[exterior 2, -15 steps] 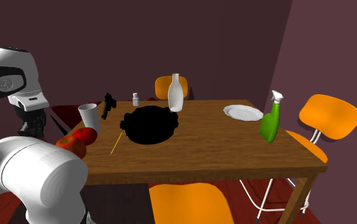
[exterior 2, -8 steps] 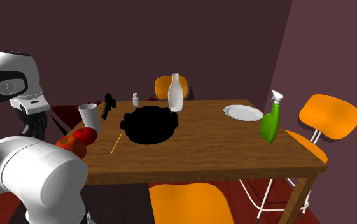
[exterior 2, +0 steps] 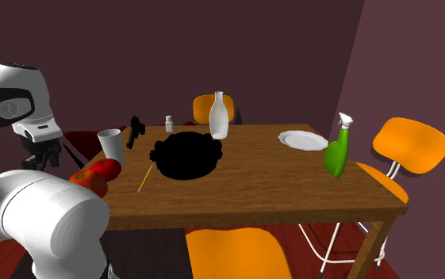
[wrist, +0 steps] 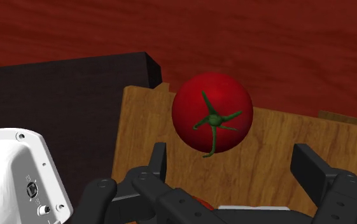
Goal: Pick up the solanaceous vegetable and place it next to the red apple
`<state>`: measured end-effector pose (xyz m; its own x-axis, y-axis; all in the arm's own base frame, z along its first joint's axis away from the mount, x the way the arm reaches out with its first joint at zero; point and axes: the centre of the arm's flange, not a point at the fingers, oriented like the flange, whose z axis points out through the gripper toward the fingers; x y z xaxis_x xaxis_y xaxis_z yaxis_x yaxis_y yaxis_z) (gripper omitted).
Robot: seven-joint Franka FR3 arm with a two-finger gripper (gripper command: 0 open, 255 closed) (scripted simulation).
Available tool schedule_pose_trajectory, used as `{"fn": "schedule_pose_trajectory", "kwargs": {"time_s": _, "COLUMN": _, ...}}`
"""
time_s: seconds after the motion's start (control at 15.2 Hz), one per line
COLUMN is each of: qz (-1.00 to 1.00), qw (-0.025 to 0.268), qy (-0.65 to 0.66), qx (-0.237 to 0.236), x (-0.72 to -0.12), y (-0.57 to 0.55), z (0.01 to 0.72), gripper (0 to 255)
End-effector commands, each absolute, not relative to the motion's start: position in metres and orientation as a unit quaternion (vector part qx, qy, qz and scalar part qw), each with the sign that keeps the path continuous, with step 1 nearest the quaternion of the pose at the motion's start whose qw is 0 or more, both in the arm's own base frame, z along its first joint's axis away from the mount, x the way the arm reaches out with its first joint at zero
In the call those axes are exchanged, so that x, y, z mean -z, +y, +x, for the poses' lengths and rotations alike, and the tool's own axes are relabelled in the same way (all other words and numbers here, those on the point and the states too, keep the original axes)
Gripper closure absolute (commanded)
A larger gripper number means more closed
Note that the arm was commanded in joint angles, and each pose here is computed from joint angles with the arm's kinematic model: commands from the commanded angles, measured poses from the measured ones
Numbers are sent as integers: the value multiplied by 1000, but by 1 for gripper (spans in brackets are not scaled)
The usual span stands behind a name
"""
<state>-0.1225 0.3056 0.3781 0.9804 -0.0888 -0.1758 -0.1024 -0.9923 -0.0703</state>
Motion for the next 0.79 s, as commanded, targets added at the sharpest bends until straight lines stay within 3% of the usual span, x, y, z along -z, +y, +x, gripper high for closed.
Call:
{"fn": "schedule_pose_trajectory", "kwargs": {"time_s": 0.0, "qz": -994, "qw": 40, "qy": 48, "qx": -87, "x": -391, "y": 304, "z": -120, "gripper": 0}}
{"fn": "schedule_pose_trajectory", "kwargs": {"time_s": 0.2, "qz": -994, "qw": 40, "qy": 48, "qx": -87, "x": -427, "y": 301, "z": -114, "gripper": 0}}
{"fn": "schedule_pose_trajectory", "kwargs": {"time_s": 0.73, "qz": -994, "qw": 40, "qy": 48, "qx": -87, "x": -427, "y": 301, "z": -114, "gripper": 0}}
